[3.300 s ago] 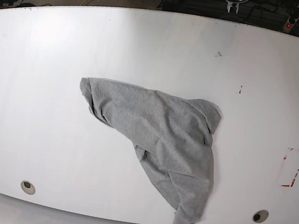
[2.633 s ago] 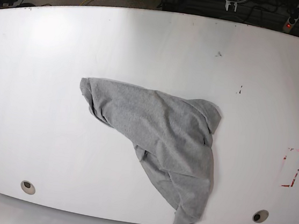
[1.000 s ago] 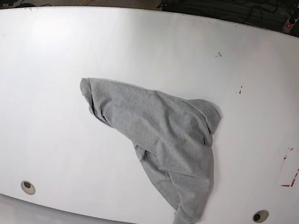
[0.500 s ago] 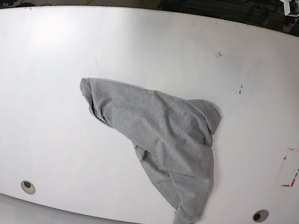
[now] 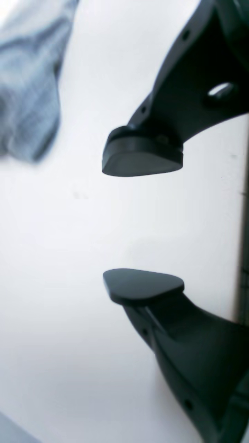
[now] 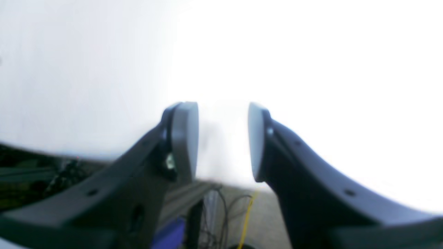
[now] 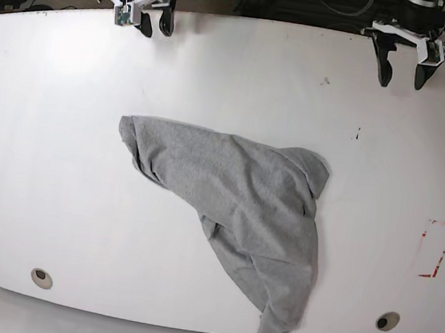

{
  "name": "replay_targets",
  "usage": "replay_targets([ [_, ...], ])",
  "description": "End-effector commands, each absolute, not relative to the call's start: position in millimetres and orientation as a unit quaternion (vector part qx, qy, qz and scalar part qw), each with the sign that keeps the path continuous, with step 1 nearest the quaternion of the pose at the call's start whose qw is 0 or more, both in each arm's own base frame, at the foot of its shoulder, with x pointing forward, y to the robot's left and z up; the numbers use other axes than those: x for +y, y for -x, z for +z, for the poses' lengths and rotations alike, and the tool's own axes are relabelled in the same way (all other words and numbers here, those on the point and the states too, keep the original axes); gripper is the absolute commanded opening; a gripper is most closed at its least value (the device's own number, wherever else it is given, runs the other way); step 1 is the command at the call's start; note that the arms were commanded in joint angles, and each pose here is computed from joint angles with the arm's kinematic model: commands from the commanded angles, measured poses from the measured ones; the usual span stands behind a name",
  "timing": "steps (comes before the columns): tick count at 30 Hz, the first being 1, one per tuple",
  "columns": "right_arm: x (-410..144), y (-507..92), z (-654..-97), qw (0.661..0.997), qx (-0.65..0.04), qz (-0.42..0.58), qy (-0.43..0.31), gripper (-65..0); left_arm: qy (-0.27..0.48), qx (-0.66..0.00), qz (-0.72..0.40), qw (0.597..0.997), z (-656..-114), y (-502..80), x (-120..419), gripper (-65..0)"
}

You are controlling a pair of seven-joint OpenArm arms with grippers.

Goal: Fold the T-shirt properly
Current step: 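Lower the right gripper and grasp the grey T-shirt's corner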

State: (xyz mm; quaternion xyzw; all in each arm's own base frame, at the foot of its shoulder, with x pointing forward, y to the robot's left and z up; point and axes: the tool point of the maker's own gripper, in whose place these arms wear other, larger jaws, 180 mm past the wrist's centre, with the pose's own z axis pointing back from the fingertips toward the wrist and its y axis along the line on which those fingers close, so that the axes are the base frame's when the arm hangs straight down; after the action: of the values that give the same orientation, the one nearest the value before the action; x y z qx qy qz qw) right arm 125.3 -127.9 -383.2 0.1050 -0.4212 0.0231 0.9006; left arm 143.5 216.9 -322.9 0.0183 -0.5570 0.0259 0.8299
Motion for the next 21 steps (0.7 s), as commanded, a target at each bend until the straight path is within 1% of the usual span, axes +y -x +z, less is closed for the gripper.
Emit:
replay_targets([
  [1, -128.2, -136.0, -375.4, 0.894, -0.434, 0.032, -0.105, -42.5, -0.019, -0.557, 0.021, 0.830, -319.7, -151.3, 217.7, -26.5],
  [3, -128.5, -146.1, -374.9, 0.893, -0.436, 0.035, -0.103, -41.4, -0.029, -0.552, 0.017, 0.833, -319.8, -160.9, 225.7, -25.7],
  [4, -128.4, -152.4, -373.9, 0.892, -0.438, 0.037, -0.103, -39.0, -0.037, -0.551, 0.016, 0.834, -318.8, -165.5, 232.1, -24.3],
  [6, -127.8, -164.5, -371.7, 0.890, -0.443, 0.040, -0.102, -31.9, -0.051, -0.549, 0.020, 0.834, -316.4, -174.7, 242.9, -20.6],
  [9, -127.6, -178.1, -370.2, 0.890, -0.444, 0.042, -0.099, -22.4, -0.070, -0.552, 0.028, 0.831, -310.4, -186.4, 257.6, -17.9],
  [10, -127.6, -183.4, -369.3, 0.889, -0.445, 0.044, -0.099, -20.5, -0.077, -0.553, 0.030, 0.829, -307.8, -189.9, 263.1, -17.4],
  [14, -128.3, -206.8, -364.9, 0.887, -0.448, 0.051, -0.094, -18.4, -0.090, -0.551, 0.040, 0.829, -303.2, -202.4, 274.9, -17.2],
  [21, -130.6, -255.0, -350.4, 0.886, -0.451, 0.067, -0.082, -18.2, -0.113, -0.546, 0.060, 0.828, -295.2, -214.2, 295.8, -17.8],
])
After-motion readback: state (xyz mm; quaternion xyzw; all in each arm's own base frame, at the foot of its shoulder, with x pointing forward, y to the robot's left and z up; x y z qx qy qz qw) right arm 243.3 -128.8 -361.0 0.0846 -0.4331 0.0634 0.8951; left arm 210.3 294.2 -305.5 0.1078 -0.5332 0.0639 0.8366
